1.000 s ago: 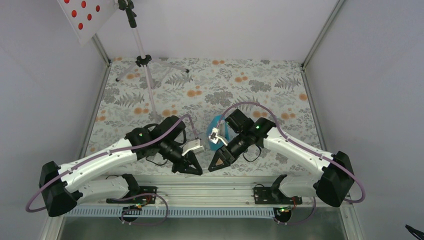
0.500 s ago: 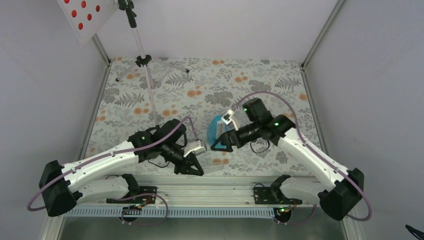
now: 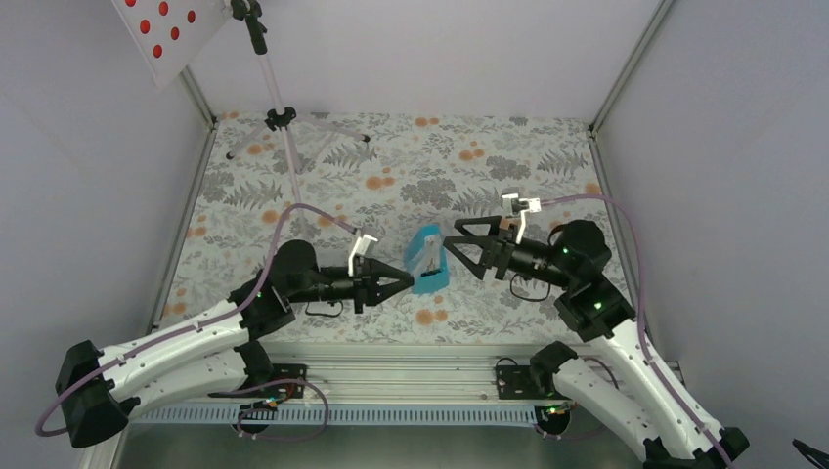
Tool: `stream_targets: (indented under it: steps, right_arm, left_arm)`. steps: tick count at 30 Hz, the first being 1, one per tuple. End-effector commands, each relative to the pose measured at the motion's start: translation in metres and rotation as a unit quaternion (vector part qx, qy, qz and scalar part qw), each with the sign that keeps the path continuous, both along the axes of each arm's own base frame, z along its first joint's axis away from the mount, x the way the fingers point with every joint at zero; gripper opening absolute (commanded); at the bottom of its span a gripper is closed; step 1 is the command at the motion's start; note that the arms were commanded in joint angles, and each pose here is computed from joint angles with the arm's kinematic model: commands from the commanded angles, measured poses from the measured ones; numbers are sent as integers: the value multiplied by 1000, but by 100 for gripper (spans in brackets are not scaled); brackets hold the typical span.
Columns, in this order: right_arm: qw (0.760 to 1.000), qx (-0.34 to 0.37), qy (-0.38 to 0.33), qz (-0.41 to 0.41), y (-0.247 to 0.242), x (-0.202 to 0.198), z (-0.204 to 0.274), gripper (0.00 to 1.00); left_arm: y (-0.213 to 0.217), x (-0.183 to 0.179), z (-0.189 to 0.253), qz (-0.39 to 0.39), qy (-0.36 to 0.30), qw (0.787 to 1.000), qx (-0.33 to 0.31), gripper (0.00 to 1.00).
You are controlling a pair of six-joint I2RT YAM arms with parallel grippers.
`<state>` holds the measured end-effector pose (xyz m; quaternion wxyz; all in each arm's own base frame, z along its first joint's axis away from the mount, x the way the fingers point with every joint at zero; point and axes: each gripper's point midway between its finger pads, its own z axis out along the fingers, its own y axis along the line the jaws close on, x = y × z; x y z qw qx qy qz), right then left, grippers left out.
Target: Pack up the instrument practice props
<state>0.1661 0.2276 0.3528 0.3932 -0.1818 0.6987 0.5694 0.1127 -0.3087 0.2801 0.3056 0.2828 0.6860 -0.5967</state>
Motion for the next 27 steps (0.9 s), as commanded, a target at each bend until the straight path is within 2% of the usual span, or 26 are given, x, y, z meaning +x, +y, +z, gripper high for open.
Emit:
stream_targets:
  steps: [1,6,16,17,27]
  right_arm:
    - [992,105,-67,2,-4,-5,53,100]
    - [993,87,-71,30,8,-9,54,100]
    - [993,100,-50,44,30,-16,51,91]
    - [992,101,-50,48,33,-17,51,87]
    - [994,94,-49,39,52,-14,54,69]
  left_arm:
    - [5,9,81,28,2,985,-169,2]
    - [6,4,105,8,-3,978,-209,2]
    - [0,3,117,0,-20,978,-206,2]
    - [-1,3,117,-3,-21,978,-206,2]
    - [0,-3,119,-11,-28,978,-204,2]
